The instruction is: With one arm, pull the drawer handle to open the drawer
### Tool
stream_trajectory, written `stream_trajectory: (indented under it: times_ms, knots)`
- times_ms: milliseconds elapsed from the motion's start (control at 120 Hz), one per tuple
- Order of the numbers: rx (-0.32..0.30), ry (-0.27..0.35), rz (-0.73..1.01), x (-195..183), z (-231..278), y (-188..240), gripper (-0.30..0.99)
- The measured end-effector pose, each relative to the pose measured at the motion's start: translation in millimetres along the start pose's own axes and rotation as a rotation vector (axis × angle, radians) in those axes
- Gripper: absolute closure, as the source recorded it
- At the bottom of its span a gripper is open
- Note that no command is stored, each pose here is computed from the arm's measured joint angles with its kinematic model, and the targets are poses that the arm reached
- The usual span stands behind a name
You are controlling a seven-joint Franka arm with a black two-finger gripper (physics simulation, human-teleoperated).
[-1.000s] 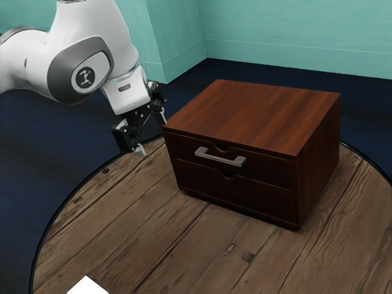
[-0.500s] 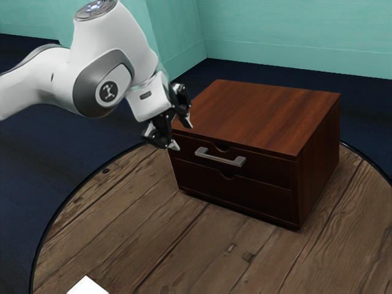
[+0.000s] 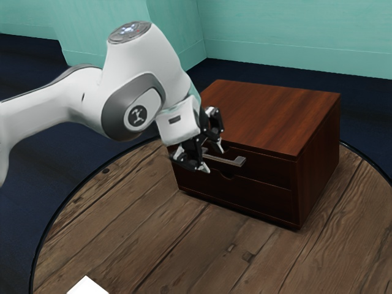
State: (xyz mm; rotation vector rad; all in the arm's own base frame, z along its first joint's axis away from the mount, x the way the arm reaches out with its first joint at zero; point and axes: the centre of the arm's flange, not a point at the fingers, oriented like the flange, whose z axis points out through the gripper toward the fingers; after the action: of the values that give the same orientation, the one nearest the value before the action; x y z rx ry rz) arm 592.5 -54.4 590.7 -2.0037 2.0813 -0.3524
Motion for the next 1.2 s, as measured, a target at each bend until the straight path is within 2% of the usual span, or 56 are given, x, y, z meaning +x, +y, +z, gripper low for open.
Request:
stream_trajectory:
  times_ms: [192,267,333,492,542,600,633,683,783,867,933,967,1000,1108,1200]
  knots:
    - [0.007,0.024,0.013,17.1,-10.7,5.0,0.37]
    - [0.011,0.025,-0.014,2.5,-16.9,6.0,0.37]
    - [0.012,-0.002,-0.099,-48.4,-18.5,5.6,0.37]
    - [0.013,-0.105,-0.388,-219.9,-27.6,34.1,0.37]
    - [0.015,-0.127,-0.447,-253.6,-32.0,45.6,0.37]
    - [0.018,-0.14,-0.483,-273.7,-36.3,53.0,0.37]
    - [0.032,-0.144,-0.487,-276.3,-44.0,51.3,0.37]
    - [0.085,-0.144,-0.467,-267.0,-75.0,38.8,0.37]
    - [0.117,-0.096,-0.355,-201.2,-95.5,14.1,0.37]
    - [0.077,-0.05,-0.252,-137.1,-77.0,5.3,0.37]
    - [0.004,-0.034,-0.22,-114.7,-40.0,13.9,0.37]
    - [-0.023,-0.032,-0.229,-118.2,-22.9,20.8,0.37]
    - [-0.025,-0.037,-0.259,-134.3,-18.7,24.8,0.37]
    - [0.048,-0.079,-0.374,-201.4,-46.7,26.7,0.37]
    - [0.096,-0.087,-0.403,-213.8,-62.9,18.2,0.37]
